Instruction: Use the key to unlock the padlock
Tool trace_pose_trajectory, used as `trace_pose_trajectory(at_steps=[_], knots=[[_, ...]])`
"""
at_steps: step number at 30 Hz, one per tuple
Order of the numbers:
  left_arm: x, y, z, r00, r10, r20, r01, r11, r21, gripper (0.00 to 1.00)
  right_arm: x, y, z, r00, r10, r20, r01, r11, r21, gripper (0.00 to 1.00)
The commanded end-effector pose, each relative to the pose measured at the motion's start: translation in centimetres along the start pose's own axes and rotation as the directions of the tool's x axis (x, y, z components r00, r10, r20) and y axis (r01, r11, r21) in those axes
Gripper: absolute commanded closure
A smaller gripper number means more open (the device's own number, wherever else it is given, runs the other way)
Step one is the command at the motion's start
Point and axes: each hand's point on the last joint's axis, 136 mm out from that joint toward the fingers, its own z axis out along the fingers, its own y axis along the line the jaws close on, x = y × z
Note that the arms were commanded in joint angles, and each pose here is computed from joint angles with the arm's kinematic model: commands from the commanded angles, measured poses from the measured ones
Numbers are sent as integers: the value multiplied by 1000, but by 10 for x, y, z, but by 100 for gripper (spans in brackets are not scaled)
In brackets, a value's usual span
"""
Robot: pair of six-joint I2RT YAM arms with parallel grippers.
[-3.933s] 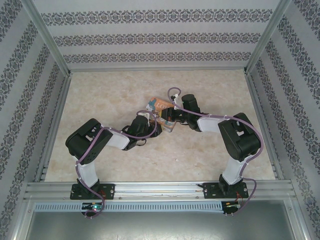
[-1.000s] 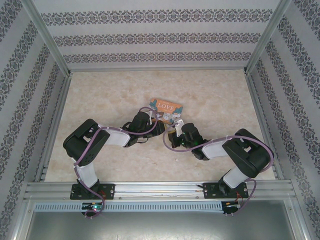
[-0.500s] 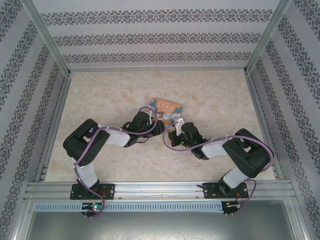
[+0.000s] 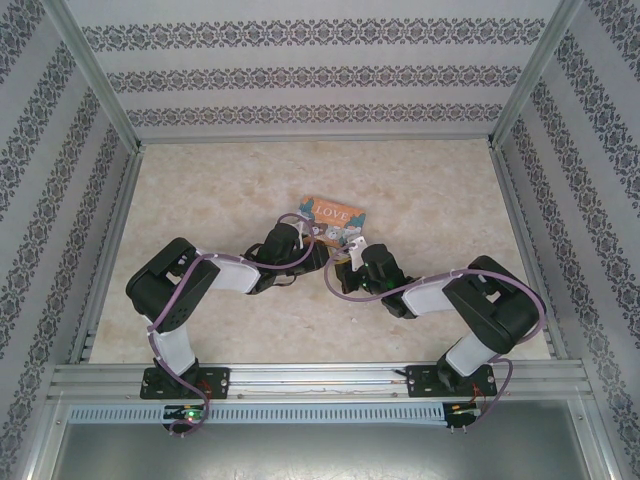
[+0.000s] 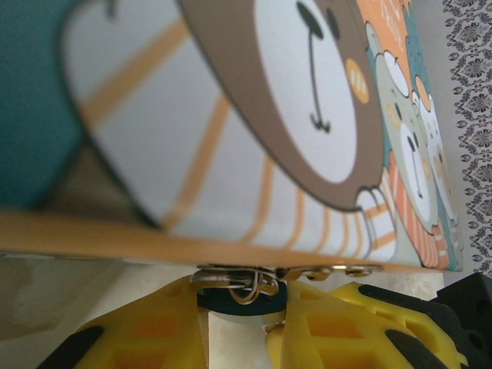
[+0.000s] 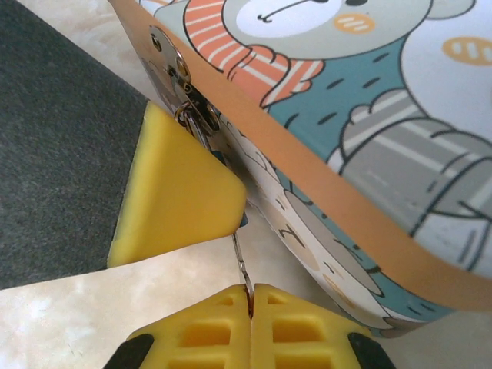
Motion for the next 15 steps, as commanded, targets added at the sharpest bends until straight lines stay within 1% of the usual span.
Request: trace_pose_trajectory(at_steps=[1,3,6,12,15], knots=[[-14,-29,-8,999,21,31,-23,997,74,77,-17,15,5,998,-25,51,28,998,-51,100],[-14,-30,-8,999,22,30,-24,997,76,77,-17,12,5,998,-19,52,21,999,-40,100],[-14,-31,-9,999,21,28,-23,997,79,77,-25,13,4,996,-14,87,17,999,-40,100],[-10,-33,-10,1000,23,2,-23,996,85,77,-36,15,-1,984,-21,176,36,996,-81,100],[-8,-33,-11,1000,23,-6,-22,996,88,77,-38,14,-1,983,-22,184,41,994,-100,100]])
